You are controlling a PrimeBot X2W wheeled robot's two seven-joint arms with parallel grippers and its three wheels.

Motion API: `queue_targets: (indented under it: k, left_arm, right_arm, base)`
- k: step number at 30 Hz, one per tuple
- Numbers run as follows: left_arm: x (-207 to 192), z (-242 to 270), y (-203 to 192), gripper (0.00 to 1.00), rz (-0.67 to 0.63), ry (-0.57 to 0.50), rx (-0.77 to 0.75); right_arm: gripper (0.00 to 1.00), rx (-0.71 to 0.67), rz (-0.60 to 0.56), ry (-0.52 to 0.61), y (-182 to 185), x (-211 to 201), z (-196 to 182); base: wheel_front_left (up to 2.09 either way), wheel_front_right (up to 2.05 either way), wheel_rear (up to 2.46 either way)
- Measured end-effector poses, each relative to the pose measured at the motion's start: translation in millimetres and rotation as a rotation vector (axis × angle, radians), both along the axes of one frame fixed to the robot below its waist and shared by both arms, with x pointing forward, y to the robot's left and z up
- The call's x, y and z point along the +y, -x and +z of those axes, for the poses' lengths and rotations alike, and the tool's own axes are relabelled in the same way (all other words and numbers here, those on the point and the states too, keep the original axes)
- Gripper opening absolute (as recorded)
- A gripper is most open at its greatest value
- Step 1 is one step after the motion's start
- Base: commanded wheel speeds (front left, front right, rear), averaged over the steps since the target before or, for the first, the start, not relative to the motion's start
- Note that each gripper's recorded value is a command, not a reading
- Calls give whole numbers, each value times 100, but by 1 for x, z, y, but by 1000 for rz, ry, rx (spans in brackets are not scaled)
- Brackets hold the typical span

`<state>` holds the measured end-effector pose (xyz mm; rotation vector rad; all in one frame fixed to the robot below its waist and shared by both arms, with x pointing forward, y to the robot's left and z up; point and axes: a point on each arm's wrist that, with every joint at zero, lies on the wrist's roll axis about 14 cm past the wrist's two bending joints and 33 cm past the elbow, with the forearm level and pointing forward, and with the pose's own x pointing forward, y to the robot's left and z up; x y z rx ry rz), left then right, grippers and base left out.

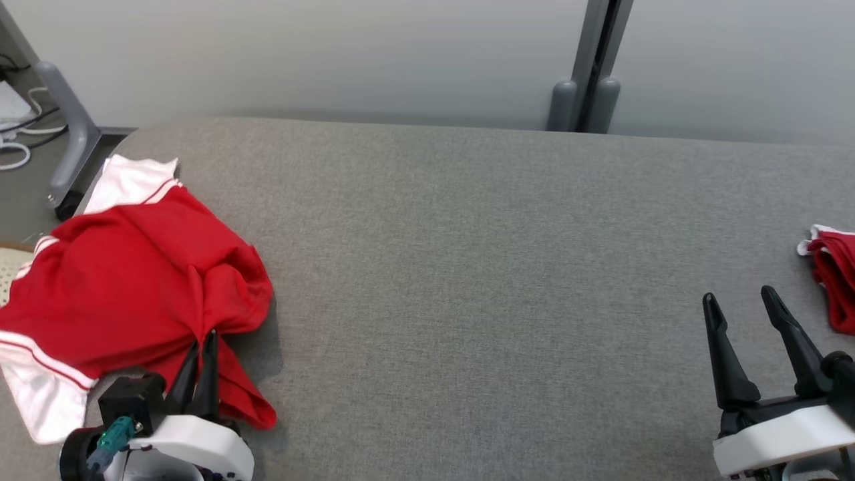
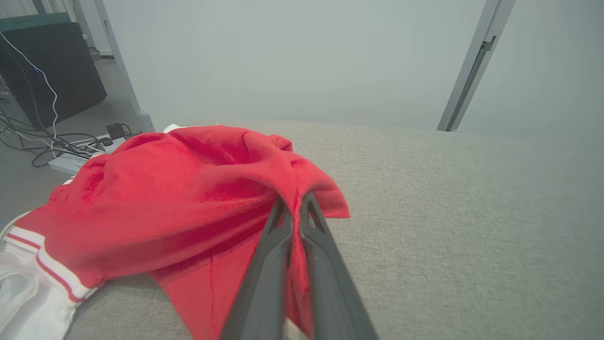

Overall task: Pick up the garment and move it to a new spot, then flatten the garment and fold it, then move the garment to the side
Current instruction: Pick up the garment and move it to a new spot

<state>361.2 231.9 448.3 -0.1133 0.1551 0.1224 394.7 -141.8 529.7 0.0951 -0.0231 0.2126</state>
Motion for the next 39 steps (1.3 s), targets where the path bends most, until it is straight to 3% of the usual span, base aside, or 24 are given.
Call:
queue_targets:
  k: [7, 15, 31, 34, 39]
  left_arm:
    - [-39, 28, 10, 0, -89, 32, -53]
    - [-86, 56, -11, 0, -230, 37, -126]
    - [-268, 132, -103, 0, -730, 109, -387]
    - [-296, 126, -109, 0, -794, 138, -382]
    - [-323, 68, -106, 3, -877, 161, -216]
  right_arm:
    - [100, -27, -62, -15, 22, -17, 10]
    - [100, -21, -124, -30, 28, -36, 8]
    - [100, 39, -303, -55, 28, -90, -20]
    - [100, 61, -345, -50, 31, -102, -28]
    - [100, 97, -385, -48, 32, -113, -43]
  base:
    - [0, 0, 0]
    - [0, 0, 0]
    - [0, 0, 0]
    - [0, 0, 0]
    - [0, 0, 0]
